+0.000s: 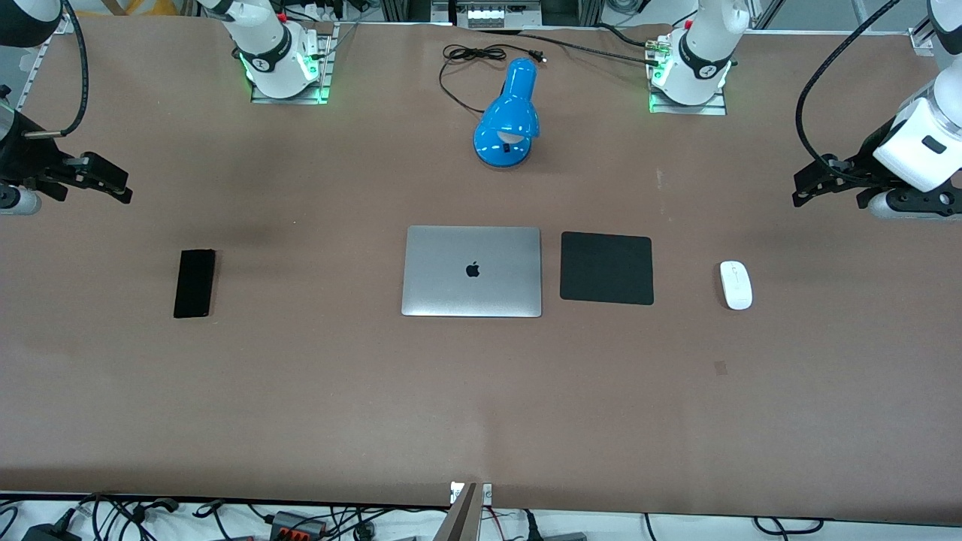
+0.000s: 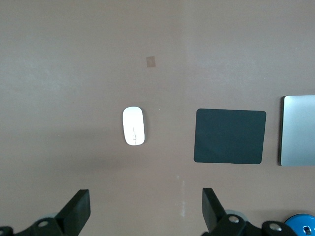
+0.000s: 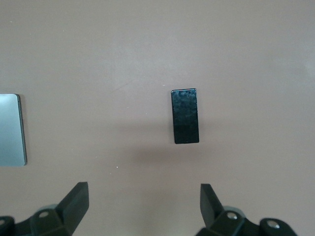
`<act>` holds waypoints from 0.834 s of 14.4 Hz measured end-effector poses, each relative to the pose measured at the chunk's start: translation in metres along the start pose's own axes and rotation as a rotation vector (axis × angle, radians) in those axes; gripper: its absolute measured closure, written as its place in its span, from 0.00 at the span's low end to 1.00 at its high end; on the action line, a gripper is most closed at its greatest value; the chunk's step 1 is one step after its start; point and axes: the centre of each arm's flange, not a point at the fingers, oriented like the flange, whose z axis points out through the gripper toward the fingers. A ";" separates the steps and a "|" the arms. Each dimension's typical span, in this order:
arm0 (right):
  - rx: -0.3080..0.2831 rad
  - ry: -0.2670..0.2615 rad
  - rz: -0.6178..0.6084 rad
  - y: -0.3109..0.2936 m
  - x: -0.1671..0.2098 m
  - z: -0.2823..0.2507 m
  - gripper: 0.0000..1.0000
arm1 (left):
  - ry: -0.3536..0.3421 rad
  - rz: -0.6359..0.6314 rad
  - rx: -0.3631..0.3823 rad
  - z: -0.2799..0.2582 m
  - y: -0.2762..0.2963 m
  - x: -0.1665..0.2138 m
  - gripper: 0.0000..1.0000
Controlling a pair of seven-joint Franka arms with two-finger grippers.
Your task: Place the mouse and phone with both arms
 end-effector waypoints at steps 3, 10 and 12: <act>0.000 -0.001 -0.002 -0.001 0.000 0.000 0.00 | -0.005 0.000 0.000 0.003 0.000 0.003 0.00; 0.000 -0.003 -0.003 -0.002 0.000 0.001 0.00 | -0.002 0.000 0.000 0.003 0.001 0.007 0.00; 0.000 -0.010 -0.004 -0.002 0.001 0.005 0.00 | -0.001 0.000 0.000 0.002 0.001 0.007 0.00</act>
